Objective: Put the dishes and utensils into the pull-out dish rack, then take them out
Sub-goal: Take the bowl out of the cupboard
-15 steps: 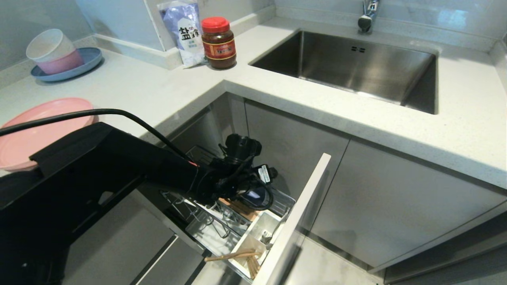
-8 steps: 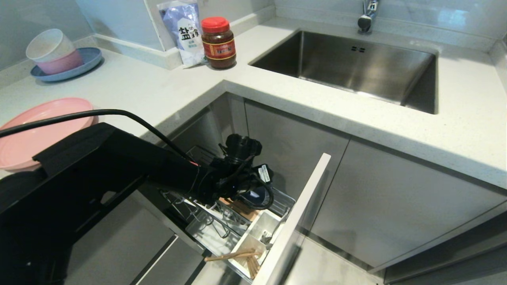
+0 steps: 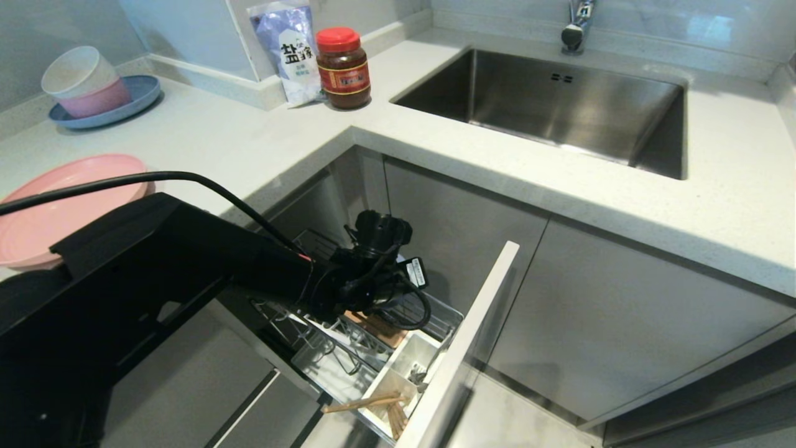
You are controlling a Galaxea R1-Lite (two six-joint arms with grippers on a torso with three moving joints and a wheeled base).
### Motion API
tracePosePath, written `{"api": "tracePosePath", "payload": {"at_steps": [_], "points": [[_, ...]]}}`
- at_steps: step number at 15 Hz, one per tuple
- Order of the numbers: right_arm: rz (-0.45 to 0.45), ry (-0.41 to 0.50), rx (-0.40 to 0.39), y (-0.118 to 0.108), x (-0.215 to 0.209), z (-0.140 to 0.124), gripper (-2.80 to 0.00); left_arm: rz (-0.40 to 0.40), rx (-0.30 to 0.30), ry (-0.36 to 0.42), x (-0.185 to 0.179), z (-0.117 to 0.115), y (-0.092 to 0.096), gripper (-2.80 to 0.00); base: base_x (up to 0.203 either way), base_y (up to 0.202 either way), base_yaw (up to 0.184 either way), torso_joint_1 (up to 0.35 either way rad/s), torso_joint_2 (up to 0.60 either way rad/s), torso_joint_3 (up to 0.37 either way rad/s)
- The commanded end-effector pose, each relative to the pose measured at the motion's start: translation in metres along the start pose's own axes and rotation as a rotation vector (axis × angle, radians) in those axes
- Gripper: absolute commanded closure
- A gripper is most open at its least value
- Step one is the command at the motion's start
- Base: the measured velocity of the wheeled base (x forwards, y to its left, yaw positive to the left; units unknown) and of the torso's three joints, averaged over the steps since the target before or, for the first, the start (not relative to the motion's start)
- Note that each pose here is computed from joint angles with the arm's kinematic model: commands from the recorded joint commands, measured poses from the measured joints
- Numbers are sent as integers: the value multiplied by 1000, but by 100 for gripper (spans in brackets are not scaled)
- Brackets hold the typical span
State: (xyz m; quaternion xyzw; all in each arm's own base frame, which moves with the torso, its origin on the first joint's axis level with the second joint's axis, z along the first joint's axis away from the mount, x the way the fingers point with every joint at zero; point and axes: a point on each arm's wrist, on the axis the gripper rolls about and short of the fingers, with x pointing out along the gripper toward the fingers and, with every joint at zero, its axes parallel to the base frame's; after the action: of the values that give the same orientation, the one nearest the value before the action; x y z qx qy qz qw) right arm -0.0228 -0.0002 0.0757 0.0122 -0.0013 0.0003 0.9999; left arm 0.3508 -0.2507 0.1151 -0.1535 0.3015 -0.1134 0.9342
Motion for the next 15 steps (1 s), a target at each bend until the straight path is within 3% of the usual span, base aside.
{"api": "tracePosePath", "payload": {"at_steps": [1, 7, 15], "points": [[0, -4, 0, 0, 0, 0, 0, -2, -3, 0, -1, 0, -1, 0, 0, 0, 0, 0, 0, 0], [1, -3, 0, 0, 0, 0, 0, -19, -11, -20, -12, 6, -6, 0, 0, 0, 0, 0, 0, 0], [1, -3, 0, 0, 0, 0, 0, -47, -36, -148, -64, 36, -18, 0, 0, 0, 0, 0, 0, 0]]}}
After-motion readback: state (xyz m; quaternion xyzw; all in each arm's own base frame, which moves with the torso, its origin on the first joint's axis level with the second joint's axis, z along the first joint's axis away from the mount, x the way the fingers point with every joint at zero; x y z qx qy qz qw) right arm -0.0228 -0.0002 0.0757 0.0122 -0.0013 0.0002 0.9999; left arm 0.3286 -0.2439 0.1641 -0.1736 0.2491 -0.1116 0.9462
